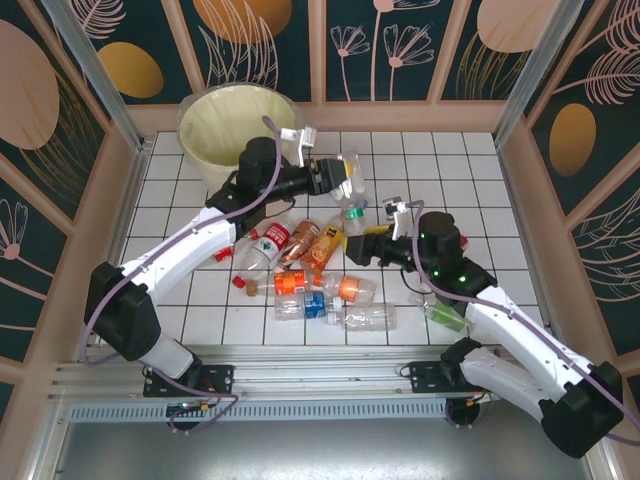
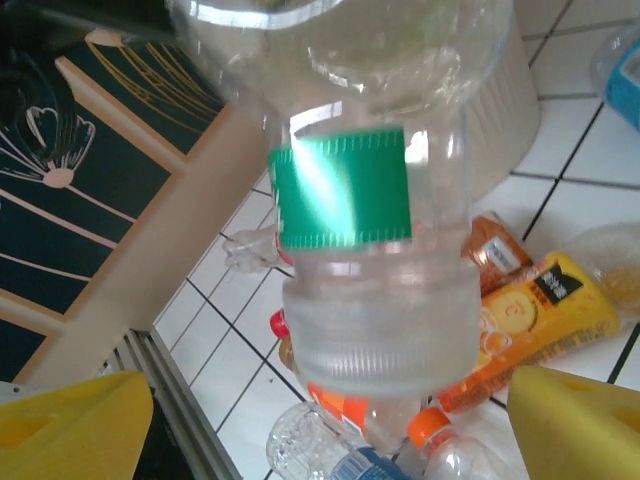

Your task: Put the plastic bottles in the bin

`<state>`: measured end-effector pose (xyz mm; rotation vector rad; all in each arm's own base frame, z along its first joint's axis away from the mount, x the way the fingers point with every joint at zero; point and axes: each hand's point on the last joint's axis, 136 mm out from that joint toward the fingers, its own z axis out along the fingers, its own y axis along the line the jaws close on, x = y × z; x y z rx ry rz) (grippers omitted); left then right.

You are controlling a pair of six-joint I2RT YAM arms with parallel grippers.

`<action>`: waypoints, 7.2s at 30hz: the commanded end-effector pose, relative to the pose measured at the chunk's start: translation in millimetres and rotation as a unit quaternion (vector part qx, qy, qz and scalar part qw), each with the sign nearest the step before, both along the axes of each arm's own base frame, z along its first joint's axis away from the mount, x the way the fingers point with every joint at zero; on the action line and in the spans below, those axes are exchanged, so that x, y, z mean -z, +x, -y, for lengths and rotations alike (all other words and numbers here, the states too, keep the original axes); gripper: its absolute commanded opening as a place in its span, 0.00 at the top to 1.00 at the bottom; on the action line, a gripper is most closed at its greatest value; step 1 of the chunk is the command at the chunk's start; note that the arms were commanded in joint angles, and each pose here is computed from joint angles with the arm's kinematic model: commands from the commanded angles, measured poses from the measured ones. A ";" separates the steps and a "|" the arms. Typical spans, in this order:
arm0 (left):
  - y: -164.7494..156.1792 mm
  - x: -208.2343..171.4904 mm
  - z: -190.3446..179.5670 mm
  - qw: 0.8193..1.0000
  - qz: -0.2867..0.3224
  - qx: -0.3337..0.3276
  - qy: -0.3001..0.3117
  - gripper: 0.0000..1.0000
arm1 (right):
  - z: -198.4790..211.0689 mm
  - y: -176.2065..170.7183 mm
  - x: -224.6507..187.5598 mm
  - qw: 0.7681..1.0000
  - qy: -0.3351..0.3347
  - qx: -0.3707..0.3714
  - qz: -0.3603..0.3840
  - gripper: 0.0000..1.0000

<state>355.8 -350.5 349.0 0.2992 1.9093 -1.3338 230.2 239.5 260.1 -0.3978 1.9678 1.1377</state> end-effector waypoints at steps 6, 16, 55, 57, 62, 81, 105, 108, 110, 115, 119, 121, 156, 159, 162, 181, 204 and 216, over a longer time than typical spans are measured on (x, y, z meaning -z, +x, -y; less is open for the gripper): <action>44.0 -29.9 -33.5 0.993 0.059 -0.069 0.081 0.52 | 11.3 -3.8 -59.8 0.996 0.013 0.013 0.089 0.01; 81.5 -84.7 -87.2 0.976 0.104 -0.146 0.122 0.51 | 16.7 -14.9 -78.9 0.991 0.039 0.010 0.131 0.01; 175.5 44.4 -211.7 0.839 0.032 -0.297 0.455 0.50 | 21.7 -29.1 -72.9 0.990 0.032 -0.003 0.135 0.02; 176.3 54.3 -212.1 0.838 0.024 -0.292 0.460 0.50 | 22.2 -29.2 -70.3 0.991 0.031 -0.002 0.132 0.01; 182.0 79.6 -219.4 0.840 -0.004 -0.280 0.465 0.50 | 22.4 -29.4 -67.8 0.991 0.031 -0.001 0.127 0.02; 186.1 134.6 -250.5 0.820 -0.072 -0.283 0.493 0.34 | 24.4 -27.7 -55.0 0.994 0.019 0.008 0.108 0.02; 142.5 -16.8 -239.0 0.883 0.024 -0.339 0.325 0.01 | 33.6 -27.3 8.5 0.995 -0.091 0.020 0.017 0.08; 120.9 -39.4 -230.0 0.902 0.047 -0.320 0.285 0.01 | 32.3 -27.9 20.3 0.994 -0.108 0.016 0.002 0.09; 107.3 -47.8 -221.5 0.917 0.058 -0.297 0.261 0.01 | 31.0 -26.9 26.4 0.993 -0.116 0.015 -0.006 0.10; 68.6 -57.9 -193.4 0.955 0.076 -0.219 0.188 0.01 | 29.5 -20.4 47.4 0.986 -0.164 0.017 -0.037 0.10; 31.4 -62.6 -170.9 0.979 0.084 -0.150 0.111 0.01 | 24.1 -16.9 66.7 0.976 -0.209 0.001 -0.068 0.11; 16.9 -57.5 -167.0 0.983 0.088 -0.130 0.090 0.01 | 18.8 -16.0 72.9 0.973 -0.220 -0.014 -0.071 0.11; -75.9 26.7 -110.9 0.993 0.072 0.082 0.043 0.01 | -5.7 -13.4 201.9 0.906 -0.379 -0.043 -0.182 0.15; -70.4 24.3 -110.4 0.993 0.076 0.079 0.053 0.01 | -3.2 -10.6 205.6 0.904 -0.387 -0.032 -0.180 0.15; -66.9 23.4 -108.5 0.993 0.075 0.079 0.053 0.01 | -0.6 -8.1 208.8 0.901 -0.394 -0.023 -0.180 0.15; -67.6 20.0 -97.6 0.992 0.078 0.089 0.046 0.01 | 48.9 22.5 204.9 0.892 -0.378 0.130 -0.211 0.18; -65.1 24.1 -81.2 0.991 0.073 0.103 0.041 0.01 | 50.2 3.2 206.8 0.892 -0.388 0.076 -0.217 0.14; -68.0 17.0 -77.2 0.990 0.075 0.118 0.030 0.01 | 48.2 6.5 221.9 0.872 -0.430 0.085 -0.215 0.13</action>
